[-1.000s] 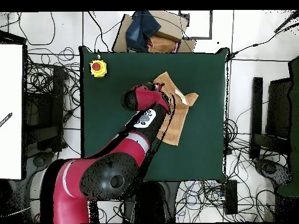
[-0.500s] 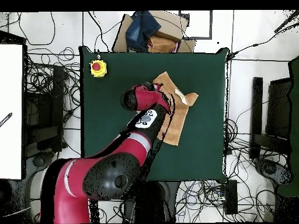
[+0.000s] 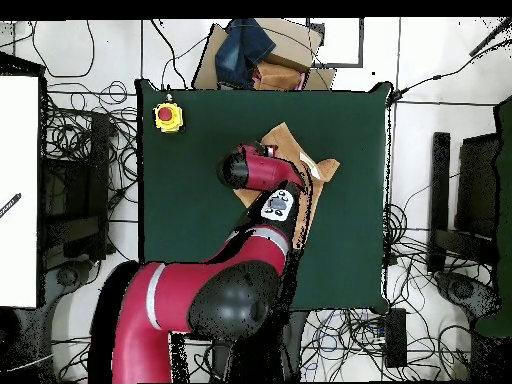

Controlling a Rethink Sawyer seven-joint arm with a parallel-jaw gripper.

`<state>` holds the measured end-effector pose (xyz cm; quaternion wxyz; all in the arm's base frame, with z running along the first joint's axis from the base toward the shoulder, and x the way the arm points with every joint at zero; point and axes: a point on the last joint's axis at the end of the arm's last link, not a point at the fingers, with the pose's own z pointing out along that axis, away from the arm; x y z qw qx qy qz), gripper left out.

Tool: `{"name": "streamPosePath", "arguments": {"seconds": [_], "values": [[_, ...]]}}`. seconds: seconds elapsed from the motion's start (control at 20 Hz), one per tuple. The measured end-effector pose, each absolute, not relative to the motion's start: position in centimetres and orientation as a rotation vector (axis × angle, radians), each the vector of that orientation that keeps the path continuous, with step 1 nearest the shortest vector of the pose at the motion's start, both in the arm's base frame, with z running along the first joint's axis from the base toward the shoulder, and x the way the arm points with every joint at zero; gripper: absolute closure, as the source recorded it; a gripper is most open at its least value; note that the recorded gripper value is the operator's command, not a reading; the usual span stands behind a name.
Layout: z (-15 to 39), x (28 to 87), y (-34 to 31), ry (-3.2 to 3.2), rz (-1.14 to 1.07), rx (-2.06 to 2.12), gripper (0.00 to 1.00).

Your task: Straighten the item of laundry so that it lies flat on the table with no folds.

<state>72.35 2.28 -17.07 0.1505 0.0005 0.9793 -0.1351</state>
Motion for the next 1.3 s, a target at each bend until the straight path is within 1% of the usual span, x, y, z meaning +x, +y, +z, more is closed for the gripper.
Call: {"name": "streamPosePath", "arguments": {"seconds": [0.4, 1.0, 1.3], "values": [[-17.5, 71.8, 1.6, 2.826, -0.370, 0.010, 0.00], [-18.0, 71.4, 4.6, 2.818, -0.365, -0.054, 0.00], [-18.3, 71.2, 5.0, 2.795, -0.382, -0.084, 0.00]]}}
